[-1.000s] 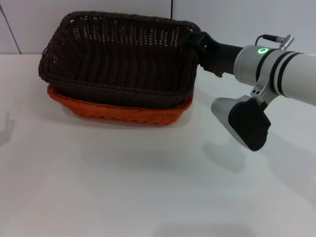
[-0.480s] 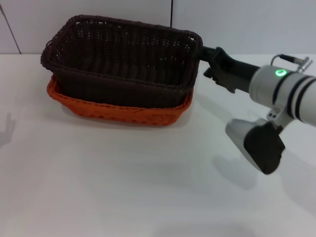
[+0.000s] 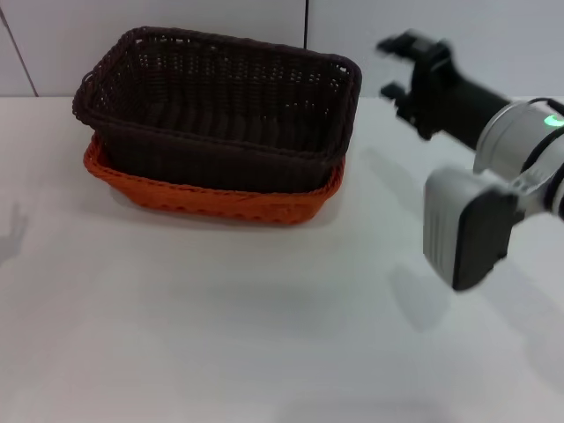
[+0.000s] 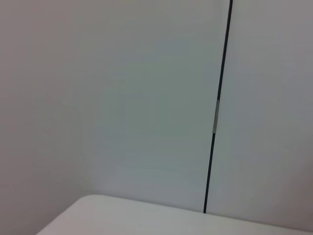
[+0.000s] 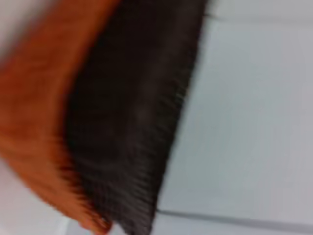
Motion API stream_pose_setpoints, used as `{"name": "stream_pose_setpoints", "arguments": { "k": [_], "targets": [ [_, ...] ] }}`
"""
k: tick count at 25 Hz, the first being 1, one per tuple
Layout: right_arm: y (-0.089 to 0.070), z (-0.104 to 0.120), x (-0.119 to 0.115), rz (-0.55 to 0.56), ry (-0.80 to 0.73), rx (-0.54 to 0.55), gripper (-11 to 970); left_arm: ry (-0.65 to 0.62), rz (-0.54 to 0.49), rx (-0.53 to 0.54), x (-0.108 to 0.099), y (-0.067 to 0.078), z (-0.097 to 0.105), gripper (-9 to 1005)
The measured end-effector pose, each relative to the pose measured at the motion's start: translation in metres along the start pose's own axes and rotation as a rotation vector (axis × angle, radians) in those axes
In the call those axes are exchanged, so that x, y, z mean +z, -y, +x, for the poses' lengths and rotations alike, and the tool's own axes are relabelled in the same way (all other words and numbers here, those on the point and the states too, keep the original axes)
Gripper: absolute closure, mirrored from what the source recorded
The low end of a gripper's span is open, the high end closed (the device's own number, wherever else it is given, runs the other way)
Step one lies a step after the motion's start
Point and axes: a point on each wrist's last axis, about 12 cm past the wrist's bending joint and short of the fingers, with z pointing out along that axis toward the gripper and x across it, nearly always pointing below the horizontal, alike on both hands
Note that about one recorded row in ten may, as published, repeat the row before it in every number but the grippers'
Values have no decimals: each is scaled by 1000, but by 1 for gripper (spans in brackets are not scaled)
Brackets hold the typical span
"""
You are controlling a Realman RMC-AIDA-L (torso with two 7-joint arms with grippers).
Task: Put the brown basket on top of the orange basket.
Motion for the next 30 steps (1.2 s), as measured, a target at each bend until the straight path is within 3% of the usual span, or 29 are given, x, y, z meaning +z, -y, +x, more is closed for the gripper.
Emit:
{"name": "stream_pose_setpoints", "arguments": {
  "k": [3,6,11,13,16,19,26,30],
  "targets": [
    [-3,11,-1,30,-63,191,369,13,0,1,-1,0,-1,197],
    [-7,18,-5,52,-119,311,368,36,2,4,-3,-1,-3,197],
    [-7,24,-11,86,-190,392,368,60,-5,5,-8,-5,-4,197],
    [-2,27,-13,122,-222,429,368,62,-7,5,-8,-5,-4,197],
    [11,34,-25,215,-267,586,368,67,-9,6,-9,-7,-4,197],
    [13,40,-38,302,-319,722,367,67,-10,6,-10,-7,-4,197],
    [-2,50,-79,634,-503,926,367,76,-19,2,-12,-9,-4,197],
    [-22,56,-91,718,-525,956,367,89,-19,0,-13,-10,-5,197]
  ]
}}
